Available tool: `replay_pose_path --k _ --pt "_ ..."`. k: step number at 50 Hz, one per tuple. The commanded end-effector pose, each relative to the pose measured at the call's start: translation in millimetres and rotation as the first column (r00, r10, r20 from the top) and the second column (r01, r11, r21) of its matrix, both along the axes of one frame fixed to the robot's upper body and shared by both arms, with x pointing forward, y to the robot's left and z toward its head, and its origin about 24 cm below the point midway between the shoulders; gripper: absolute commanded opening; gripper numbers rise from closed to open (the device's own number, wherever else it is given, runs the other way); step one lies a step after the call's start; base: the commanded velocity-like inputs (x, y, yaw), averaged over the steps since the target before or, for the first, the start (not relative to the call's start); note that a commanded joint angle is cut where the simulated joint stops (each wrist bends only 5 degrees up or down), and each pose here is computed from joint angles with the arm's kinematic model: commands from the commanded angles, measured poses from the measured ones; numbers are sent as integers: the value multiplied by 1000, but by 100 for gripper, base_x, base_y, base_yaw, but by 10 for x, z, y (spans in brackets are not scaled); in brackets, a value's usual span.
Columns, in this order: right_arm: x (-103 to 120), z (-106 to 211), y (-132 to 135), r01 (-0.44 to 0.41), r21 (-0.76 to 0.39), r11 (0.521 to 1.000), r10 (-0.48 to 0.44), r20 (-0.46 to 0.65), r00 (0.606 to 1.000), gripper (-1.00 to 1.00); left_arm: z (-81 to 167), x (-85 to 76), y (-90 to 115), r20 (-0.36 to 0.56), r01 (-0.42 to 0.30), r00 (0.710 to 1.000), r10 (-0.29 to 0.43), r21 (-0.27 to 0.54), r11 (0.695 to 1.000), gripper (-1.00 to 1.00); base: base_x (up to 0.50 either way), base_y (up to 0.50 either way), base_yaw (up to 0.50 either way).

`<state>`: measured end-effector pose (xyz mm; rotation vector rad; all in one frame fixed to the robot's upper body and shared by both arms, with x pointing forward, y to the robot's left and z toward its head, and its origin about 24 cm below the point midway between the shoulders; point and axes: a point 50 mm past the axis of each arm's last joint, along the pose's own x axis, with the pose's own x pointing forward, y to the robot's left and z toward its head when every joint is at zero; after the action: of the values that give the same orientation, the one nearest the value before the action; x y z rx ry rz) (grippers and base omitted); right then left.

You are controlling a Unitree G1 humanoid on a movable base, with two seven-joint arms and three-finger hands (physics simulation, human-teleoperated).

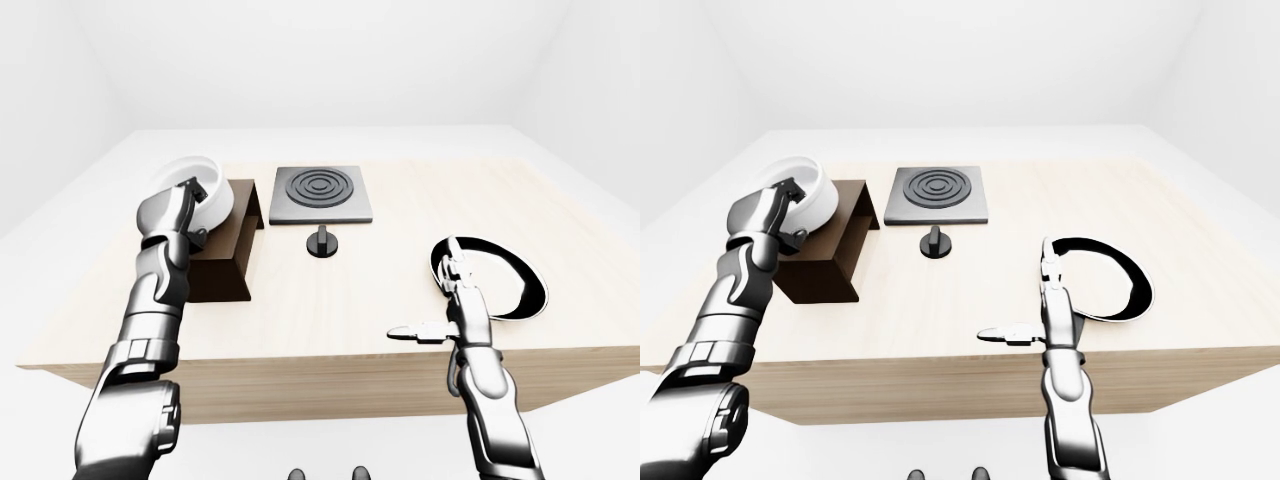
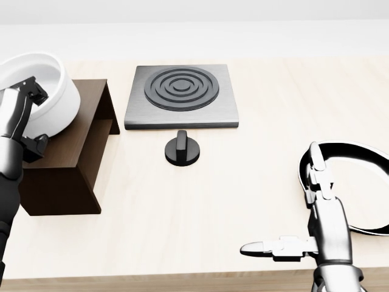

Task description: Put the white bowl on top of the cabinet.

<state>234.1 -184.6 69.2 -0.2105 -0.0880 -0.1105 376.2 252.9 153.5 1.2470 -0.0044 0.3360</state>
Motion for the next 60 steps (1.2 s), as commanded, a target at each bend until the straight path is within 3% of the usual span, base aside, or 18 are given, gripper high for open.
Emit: replay_pose_path --k 1,27,39,40,42,51,57,60 --pt "3 -6 7 -2 -3 1000 2 -2 1000 100 51 11 12 45 -21 999 20 25 999 100 0 0 0" --pt "19 -27 15 -3 -4 1000 3 -4 1000 100 46 -4 13 52 -23 998 21 29 999 100 0 0 0" --pt "28 -47 30 -2 -11 1000 2 -7 1000 100 129 -116 -16 96 17 995 -17 -2 1000 100 0 0 0" --pt "68 -85 46 0 -20 1000 0 -16 1000 100 205 -278 -126 107 97 990 -96 3 995 100 0 0 0" --pt "98 -88 45 3 -21 1000 -3 -17 1000 100 264 -435 -207 113 156 982 -154 -8 988 100 0 0 0" --pt "162 -6 6 29 -37 999 -29 2 1000 100 452 -908 -486 173 282 945 -279 8 959 100 0 0 0" --pt "211 248 18 42 -61 997 -37 73 997 100 551 -1186 -658 219 424 889 -402 -62 904 100 0 0 0" --pt "267 300 20 50 -72 996 -43 93 995 100 649 -1347 -731 262 477 854 -448 -57 877 100 0 0 0"
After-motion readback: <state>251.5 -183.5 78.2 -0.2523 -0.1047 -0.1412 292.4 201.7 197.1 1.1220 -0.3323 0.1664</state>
